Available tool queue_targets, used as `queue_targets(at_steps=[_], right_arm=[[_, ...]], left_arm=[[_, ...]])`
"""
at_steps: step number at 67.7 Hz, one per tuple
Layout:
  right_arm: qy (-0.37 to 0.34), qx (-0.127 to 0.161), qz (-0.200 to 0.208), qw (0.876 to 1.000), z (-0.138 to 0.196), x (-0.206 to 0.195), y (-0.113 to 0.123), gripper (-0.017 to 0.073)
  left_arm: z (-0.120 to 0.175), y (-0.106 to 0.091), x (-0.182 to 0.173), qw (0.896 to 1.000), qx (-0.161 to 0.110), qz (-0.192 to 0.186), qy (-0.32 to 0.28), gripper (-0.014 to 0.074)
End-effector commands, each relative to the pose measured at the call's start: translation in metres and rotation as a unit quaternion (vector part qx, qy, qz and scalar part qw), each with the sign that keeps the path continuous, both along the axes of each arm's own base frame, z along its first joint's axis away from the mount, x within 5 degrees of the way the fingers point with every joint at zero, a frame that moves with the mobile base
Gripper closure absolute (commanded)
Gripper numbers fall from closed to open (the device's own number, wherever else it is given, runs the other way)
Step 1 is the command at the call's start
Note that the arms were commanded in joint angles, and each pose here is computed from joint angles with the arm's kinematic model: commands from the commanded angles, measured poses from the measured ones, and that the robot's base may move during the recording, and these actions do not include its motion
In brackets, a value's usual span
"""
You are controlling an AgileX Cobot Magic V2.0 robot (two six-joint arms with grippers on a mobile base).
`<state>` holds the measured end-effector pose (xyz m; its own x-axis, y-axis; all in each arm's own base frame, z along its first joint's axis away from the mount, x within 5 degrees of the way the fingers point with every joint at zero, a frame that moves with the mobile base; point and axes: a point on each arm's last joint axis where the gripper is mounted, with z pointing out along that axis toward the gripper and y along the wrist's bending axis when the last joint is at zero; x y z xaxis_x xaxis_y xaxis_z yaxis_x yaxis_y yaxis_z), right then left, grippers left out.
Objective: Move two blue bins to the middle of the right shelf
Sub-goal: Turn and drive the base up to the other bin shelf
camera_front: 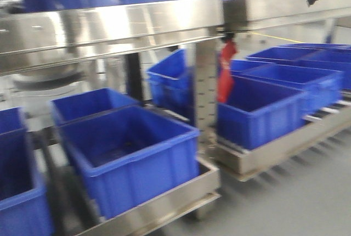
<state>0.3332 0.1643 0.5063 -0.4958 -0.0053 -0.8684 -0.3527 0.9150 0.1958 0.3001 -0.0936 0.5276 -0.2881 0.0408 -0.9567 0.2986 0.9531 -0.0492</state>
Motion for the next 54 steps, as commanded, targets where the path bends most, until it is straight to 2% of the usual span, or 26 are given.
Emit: queue_targets(at_steps=[1,54], right_arm=[[-0.030,0.005,0.004,1.000,0.0088,-0.0018,-0.0019,0.0711],[-0.030,0.005,0.004,1.000,0.0088,-0.0018,-0.0019,0.0711]], left_arm=[[0.0142,-0.0028,-0.0075,0.998,-0.042,-0.013,-0.035,0.0704],[0.0142,-0.0028,-0.0075,0.998,-0.042,-0.013,-0.035,0.0704]])
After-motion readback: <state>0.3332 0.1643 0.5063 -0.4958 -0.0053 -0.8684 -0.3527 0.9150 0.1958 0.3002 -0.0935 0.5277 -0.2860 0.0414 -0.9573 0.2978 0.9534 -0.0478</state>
